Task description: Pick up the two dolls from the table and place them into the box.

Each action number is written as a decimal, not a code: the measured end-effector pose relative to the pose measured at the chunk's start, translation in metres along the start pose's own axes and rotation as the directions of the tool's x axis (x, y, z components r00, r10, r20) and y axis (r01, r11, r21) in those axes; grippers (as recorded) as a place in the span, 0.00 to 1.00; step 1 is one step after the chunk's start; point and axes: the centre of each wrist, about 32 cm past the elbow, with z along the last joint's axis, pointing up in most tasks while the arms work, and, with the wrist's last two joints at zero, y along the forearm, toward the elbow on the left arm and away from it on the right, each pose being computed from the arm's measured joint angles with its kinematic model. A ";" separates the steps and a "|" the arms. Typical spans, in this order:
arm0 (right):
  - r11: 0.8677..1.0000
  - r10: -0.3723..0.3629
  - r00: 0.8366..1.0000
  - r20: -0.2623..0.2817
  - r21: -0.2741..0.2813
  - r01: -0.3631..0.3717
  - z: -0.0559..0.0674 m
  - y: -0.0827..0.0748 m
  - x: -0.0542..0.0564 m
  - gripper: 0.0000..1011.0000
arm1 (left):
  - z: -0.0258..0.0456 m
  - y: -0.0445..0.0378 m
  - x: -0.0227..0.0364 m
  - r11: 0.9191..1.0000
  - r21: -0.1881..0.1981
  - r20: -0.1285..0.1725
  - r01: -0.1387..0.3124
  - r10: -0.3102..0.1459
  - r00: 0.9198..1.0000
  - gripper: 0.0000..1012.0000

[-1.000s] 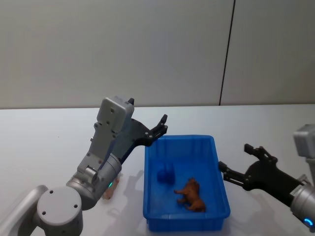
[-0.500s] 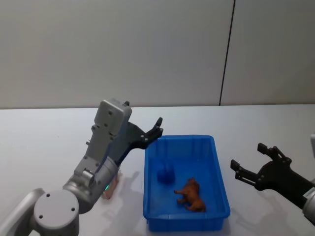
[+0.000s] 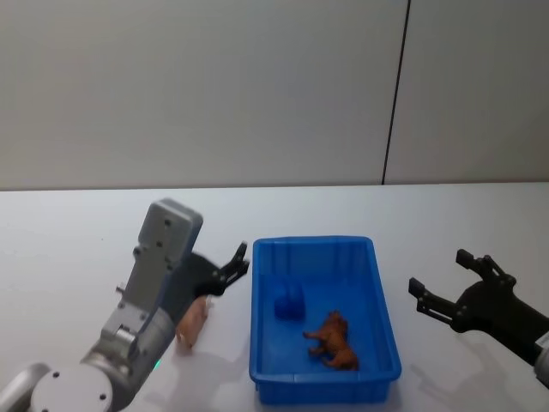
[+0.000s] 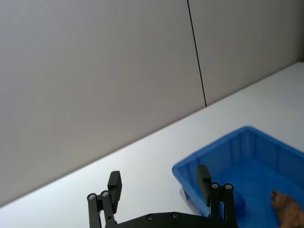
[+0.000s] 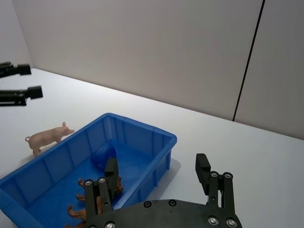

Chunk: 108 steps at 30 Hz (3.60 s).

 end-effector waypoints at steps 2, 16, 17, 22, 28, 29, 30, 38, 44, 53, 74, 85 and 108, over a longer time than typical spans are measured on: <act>1.000 -0.002 1.000 0.000 0.001 0.002 0.000 0.000 0.000 0.99 | -0.0037 0.0049 0.0003 1.000 0.026 -0.007 -0.005 0.006 1.000 0.99; 1.000 -0.005 1.000 0.000 0.002 0.005 0.000 -0.002 0.001 0.99 | -0.0249 0.0201 0.0050 0.992 0.125 -0.038 0.014 -0.009 0.999 0.99; 1.000 -0.005 1.000 0.000 0.002 0.005 0.000 -0.002 0.001 0.99 | -0.0261 0.0202 0.0054 0.992 0.129 -0.041 0.017 -0.012 0.999 0.99; 1.000 -0.006 1.000 0.000 0.003 0.006 0.000 -0.002 0.001 0.99 | -0.0351 0.0190 0.0091 0.988 0.150 -0.060 0.031 -0.023 0.998 0.99; 1.000 -0.007 1.000 0.000 0.003 0.007 0.000 -0.002 0.001 0.99 | -0.0429 0.0153 0.0131 0.986 0.164 -0.077 0.041 -0.028 0.997 0.99; 1.000 -0.007 1.000 0.000 0.003 0.007 0.000 -0.002 0.001 0.99 | -0.0451 0.0142 0.0143 0.985 0.167 -0.082 0.043 -0.030 0.996 0.99; 1.000 -0.007 1.000 0.000 0.003 0.007 0.000 -0.002 0.001 0.99 | -0.0477 0.0130 0.0156 0.984 0.172 -0.086 0.044 -0.029 0.996 0.99; 1.000 -0.007 1.000 0.000 0.003 0.007 0.000 -0.002 0.001 0.99 | -0.0593 0.0090 0.0207 0.980 0.192 -0.105 0.050 -0.030 0.994 0.99; 1.000 -0.007 1.000 0.000 0.003 0.007 0.000 -0.002 0.001 0.99 | -0.0676 0.0070 0.0231 0.978 0.204 -0.118 0.054 -0.031 0.993 0.99; 1.000 -0.007 1.000 0.000 0.002 0.007 0.000 -0.002 0.001 0.99 | -0.0815 0.0053 0.0278 0.973 0.224 -0.133 0.063 -0.034 0.991 0.99; 1.000 -0.007 1.000 0.000 0.002 0.007 0.000 -0.002 0.001 0.99 | -0.0990 0.0023 0.0341 0.967 0.241 -0.133 0.087 -0.056 0.990 0.53; 1.000 -0.007 1.000 0.000 0.002 0.007 0.000 -0.002 0.001 0.99 | -0.0967 0.0013 0.0380 0.973 0.216 -0.118 0.085 -0.060 0.991 0.39; 1.000 -0.007 1.000 0.000 0.002 0.007 0.000 -0.002 0.001 0.99 | -0.0430 -0.0175 0.0411 0.995 -0.033 -0.036 0.094 -0.096 0.995 0.39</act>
